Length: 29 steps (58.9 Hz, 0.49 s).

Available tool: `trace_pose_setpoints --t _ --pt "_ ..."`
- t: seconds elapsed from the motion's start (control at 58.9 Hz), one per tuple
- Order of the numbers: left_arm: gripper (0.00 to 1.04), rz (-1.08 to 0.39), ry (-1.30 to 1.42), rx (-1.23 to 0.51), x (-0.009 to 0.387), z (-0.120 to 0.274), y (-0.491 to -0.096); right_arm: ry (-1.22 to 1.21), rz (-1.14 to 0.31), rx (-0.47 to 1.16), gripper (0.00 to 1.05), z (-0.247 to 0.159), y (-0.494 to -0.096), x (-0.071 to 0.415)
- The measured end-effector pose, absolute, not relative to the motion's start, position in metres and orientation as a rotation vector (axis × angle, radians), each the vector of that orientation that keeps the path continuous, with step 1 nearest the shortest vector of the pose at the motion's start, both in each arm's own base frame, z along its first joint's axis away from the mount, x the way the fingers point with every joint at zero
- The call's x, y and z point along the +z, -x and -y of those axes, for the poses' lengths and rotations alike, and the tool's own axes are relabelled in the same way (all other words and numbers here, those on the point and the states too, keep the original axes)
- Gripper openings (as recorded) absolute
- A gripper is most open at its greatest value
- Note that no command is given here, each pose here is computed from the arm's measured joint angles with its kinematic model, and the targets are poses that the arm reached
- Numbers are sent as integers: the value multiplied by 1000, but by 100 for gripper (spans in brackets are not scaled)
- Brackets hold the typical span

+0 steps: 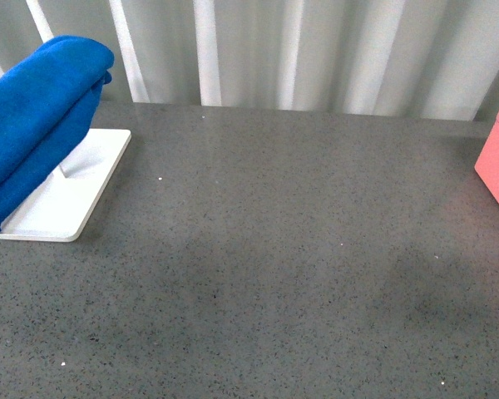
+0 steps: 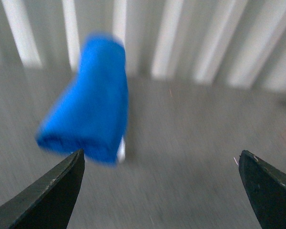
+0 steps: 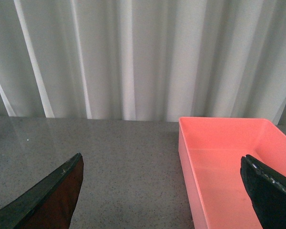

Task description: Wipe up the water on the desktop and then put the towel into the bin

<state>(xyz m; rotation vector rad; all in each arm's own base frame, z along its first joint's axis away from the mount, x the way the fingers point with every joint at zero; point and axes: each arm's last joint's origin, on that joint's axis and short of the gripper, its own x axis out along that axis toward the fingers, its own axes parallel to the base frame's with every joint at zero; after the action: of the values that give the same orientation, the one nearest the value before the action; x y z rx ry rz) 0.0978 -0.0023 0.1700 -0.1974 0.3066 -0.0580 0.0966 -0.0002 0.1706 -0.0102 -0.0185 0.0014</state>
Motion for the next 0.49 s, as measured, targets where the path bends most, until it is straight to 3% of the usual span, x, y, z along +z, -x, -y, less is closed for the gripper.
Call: trace_pose_setpoints --t 0.085,0.255,0.373,0.492 --pt "98 -434 296 0 175 4 -99 10 19 1 98 0 -97 171" --pt "98 -304 291 -25 220 10 -114 10 19 1 98 0 -97 171" --pt "98 -286 259 -50 245 17 -151 10 19 1 98 0 -97 171" --pt "98 -360 180 -82 266 31 -215 10 19 1 98 0 -97 171"
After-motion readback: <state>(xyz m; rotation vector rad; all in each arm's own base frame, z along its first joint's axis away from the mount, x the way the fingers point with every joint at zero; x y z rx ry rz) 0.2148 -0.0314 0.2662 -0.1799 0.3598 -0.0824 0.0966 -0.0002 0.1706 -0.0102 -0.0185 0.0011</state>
